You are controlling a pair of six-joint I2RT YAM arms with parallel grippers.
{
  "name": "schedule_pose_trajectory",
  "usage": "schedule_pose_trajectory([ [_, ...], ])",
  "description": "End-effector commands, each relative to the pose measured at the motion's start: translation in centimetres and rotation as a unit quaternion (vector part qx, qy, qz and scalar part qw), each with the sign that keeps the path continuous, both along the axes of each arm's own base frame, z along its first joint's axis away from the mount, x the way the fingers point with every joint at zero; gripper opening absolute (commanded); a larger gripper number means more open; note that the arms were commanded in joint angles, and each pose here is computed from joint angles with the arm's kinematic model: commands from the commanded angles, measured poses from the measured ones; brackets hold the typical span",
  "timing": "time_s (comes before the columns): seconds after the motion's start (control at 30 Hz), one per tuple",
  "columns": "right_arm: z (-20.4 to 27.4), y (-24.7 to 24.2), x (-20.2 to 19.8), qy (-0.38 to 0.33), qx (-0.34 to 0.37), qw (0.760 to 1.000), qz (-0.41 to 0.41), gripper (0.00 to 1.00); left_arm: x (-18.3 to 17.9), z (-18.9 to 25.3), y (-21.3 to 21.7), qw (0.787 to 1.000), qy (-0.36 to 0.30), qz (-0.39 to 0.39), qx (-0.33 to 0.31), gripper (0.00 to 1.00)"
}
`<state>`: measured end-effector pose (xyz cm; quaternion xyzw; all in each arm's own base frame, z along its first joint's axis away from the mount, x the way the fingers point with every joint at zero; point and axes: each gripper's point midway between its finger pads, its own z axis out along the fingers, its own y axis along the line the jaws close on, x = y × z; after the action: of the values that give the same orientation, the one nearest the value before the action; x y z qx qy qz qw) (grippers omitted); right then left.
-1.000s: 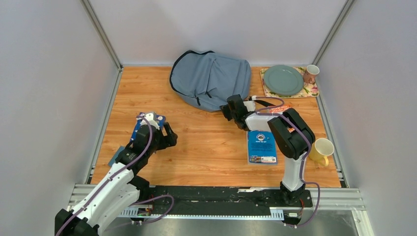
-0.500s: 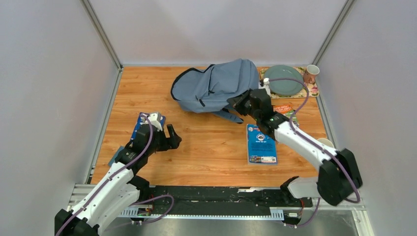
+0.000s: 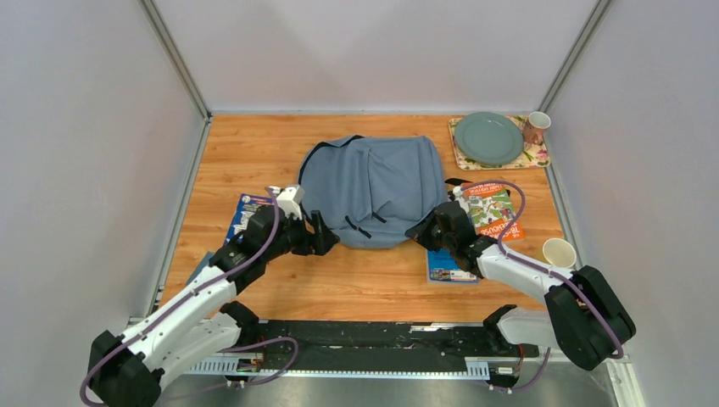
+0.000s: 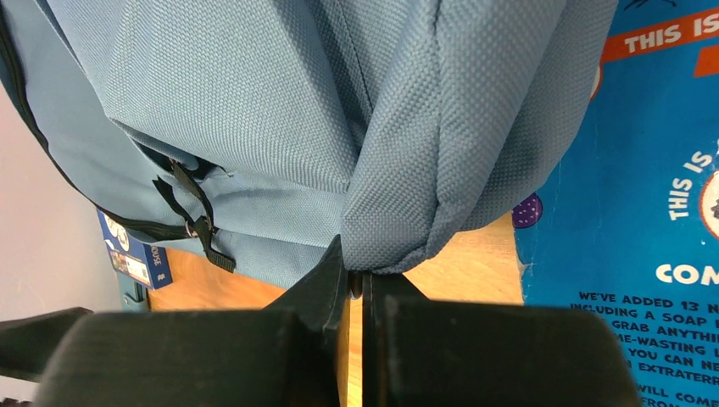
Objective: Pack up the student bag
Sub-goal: Adjust the student bag at the center of the board.
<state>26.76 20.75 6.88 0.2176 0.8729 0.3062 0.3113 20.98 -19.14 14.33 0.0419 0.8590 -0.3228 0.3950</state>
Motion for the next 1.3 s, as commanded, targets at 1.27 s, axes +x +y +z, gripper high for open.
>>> schedule_pose_trajectory([
  [1.27, 1.5, -0.1, -0.3, -0.045, 0.006, 0.999, 0.01, 0.0, 6.2, -6.4, -7.5, 0.996, 0.066, 0.047, 0.037, 0.78],
])
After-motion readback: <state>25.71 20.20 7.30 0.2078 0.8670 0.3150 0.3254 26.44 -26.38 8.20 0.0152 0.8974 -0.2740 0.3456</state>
